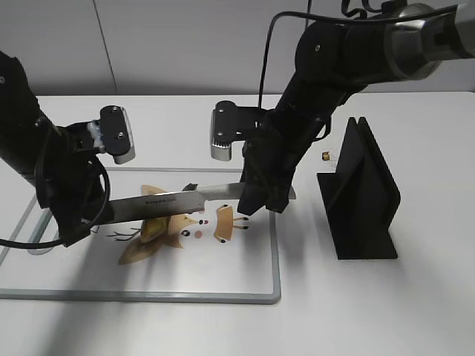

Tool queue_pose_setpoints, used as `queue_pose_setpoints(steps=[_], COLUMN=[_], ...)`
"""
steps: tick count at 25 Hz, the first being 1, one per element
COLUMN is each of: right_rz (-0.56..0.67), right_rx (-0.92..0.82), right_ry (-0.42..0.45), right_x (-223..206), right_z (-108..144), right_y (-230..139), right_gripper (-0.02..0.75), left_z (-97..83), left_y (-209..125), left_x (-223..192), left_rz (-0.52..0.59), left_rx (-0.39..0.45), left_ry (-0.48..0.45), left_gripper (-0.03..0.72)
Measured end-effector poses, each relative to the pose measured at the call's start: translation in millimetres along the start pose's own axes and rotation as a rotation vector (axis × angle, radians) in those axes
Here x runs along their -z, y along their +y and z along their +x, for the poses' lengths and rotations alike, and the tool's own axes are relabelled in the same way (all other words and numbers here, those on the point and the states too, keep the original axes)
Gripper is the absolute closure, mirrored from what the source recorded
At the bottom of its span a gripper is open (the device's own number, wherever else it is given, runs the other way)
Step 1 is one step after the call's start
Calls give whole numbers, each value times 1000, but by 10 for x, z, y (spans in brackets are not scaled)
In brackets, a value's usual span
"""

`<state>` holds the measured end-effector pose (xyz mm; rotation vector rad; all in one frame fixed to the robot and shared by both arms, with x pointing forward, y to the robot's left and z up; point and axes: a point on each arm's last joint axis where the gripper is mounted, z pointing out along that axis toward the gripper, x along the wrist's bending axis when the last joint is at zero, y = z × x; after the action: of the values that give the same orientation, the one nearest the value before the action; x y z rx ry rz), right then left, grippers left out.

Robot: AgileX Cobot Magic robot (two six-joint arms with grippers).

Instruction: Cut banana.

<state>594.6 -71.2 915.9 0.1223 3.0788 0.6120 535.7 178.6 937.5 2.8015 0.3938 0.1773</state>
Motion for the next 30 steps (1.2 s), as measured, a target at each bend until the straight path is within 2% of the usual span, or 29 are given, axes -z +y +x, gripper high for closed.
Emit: queue_pose_setpoints(steps=[15, 23, 30], right_rz=[16, 28, 34], right_rx=[7, 25, 34], right_ry=[-18, -18, -17], right_x=[-101, -230, -308], right_z=[-38, -71, -85], right_y=[-42, -84, -113], right_gripper=[554, 554, 550], left_z=[11, 4, -76], left_y=[-35, -68, -164], left_x=[-137, -173, -255], left_rz=[8, 4, 1], left_rx=[21, 26, 44], left_ry=[-2, 30, 81], left_gripper=[692, 692, 692])
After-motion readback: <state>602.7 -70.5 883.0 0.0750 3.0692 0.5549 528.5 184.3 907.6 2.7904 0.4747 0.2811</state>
